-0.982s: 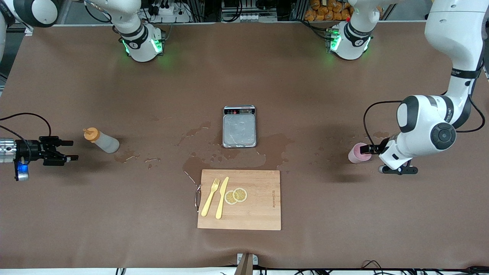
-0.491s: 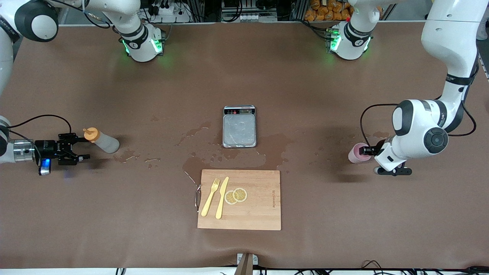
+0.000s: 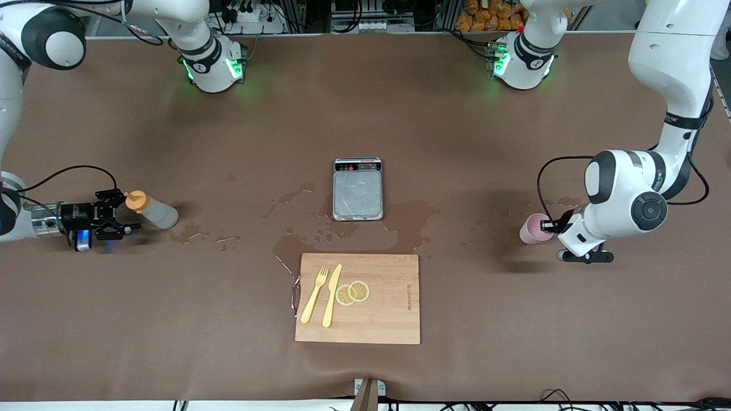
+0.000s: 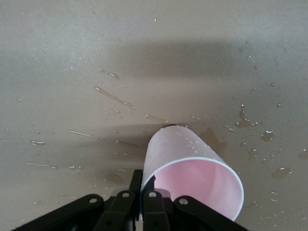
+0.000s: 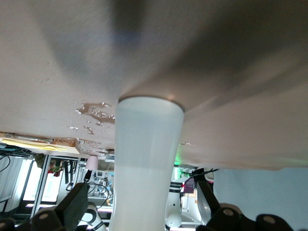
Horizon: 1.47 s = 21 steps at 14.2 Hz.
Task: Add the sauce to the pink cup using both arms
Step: 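Carry the cup with the left gripper while the right gripper lifts the bottle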
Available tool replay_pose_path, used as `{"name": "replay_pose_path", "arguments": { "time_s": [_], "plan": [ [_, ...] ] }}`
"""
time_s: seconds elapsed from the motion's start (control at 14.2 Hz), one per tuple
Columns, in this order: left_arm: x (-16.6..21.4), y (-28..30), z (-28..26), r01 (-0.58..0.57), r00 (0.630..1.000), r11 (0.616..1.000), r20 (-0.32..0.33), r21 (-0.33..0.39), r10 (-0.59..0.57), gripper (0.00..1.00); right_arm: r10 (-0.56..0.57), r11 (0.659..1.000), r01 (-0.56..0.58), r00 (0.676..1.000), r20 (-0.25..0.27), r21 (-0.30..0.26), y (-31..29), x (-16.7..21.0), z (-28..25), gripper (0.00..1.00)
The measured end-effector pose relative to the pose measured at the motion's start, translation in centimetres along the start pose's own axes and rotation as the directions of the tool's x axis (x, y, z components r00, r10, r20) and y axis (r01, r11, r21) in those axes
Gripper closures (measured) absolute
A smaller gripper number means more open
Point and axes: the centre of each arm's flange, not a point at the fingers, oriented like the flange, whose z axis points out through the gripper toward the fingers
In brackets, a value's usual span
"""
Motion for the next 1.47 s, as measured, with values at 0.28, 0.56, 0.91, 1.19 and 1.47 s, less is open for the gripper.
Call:
{"name": "replay_pose_path", "arguments": {
  "time_s": [0.28,0.56,0.91,1.19,1.47],
  "plan": [
    [1.2,0.6,-3.1,-0.006,0.999,1.000,-0.045,-0.001,0.006,0.97,0.014,0.999,-0.016,0.998,0.062,0.038,0.2,1.6,1.6,0.00],
    [1.3,4.0,-7.9,0.027,0.999,1.000,-0.018,-0.012,-0.027,0.97,0.023,0.998,-0.027,0.996,0.091,0.049,0.4,2.4,2.5,0.00],
    [0.2,12.5,-10.3,0.157,0.988,0.987,0.007,-0.044,-0.157,0.97,0.018,0.999,-0.023,0.993,0.113,0.047,-0.1,2.1,3.3,0.25],
    [-2.0,20.8,-11.7,0.223,0.975,0.971,0.012,-0.084,-0.223,0.97,0.001,1.000,-0.003,0.993,0.117,0.023,-1.6,1.5,4.5,0.47],
    [-5.8,30.5,-12.0,0.266,0.964,0.960,0.023,-0.086,-0.265,0.97,0.015,1.000,-0.014,0.996,0.091,-0.014,-4.5,-0.7,5.1,0.58]
  ]
}}
